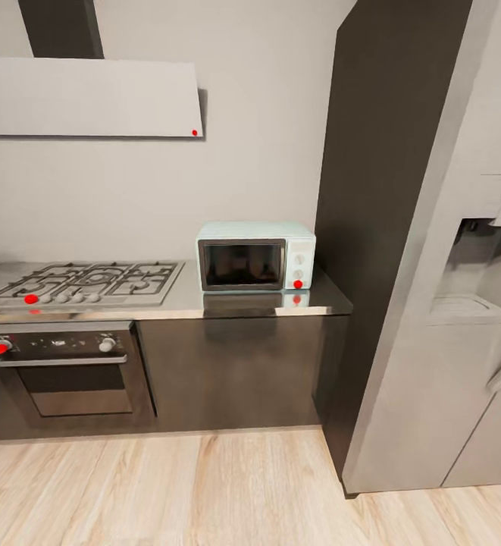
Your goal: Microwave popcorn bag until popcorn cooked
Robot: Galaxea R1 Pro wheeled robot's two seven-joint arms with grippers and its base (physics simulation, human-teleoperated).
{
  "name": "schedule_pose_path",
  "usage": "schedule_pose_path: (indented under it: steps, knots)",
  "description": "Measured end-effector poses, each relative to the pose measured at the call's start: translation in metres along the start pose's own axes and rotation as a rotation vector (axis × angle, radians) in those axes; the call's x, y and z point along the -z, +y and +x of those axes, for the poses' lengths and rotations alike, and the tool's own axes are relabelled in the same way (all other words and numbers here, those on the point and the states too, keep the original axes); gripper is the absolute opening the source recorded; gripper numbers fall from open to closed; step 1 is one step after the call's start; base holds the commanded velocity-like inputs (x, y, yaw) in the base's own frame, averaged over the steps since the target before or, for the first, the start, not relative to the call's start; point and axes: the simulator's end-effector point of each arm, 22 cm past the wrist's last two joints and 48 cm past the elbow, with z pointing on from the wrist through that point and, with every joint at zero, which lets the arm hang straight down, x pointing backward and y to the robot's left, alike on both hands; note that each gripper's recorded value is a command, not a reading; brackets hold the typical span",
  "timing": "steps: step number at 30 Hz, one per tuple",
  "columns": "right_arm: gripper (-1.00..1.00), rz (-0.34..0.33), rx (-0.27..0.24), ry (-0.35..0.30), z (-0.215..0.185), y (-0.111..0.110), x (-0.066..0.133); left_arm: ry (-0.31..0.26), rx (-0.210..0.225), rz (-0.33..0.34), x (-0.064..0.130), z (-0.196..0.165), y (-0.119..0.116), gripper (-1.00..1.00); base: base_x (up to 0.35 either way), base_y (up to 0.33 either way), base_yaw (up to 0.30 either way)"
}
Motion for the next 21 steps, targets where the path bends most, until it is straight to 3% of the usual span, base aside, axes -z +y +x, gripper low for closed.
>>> schedule_pose_path:
  steps: [8,21]
  knots:
    - [1.00,-0.001,0.003,0.000,0.0000,0.0006,0.0000,0.000,-0.001,0.000,0.0000,0.0000,0.0002,1.00,0.019,0.000,0.000]
    - [1.00,0.000,0.000,0.001,0.0003,0.0001,0.0001,0.000,-0.003,0.000,0.0001,-0.0001,0.0008,1.00,0.290,0.000,0.000]
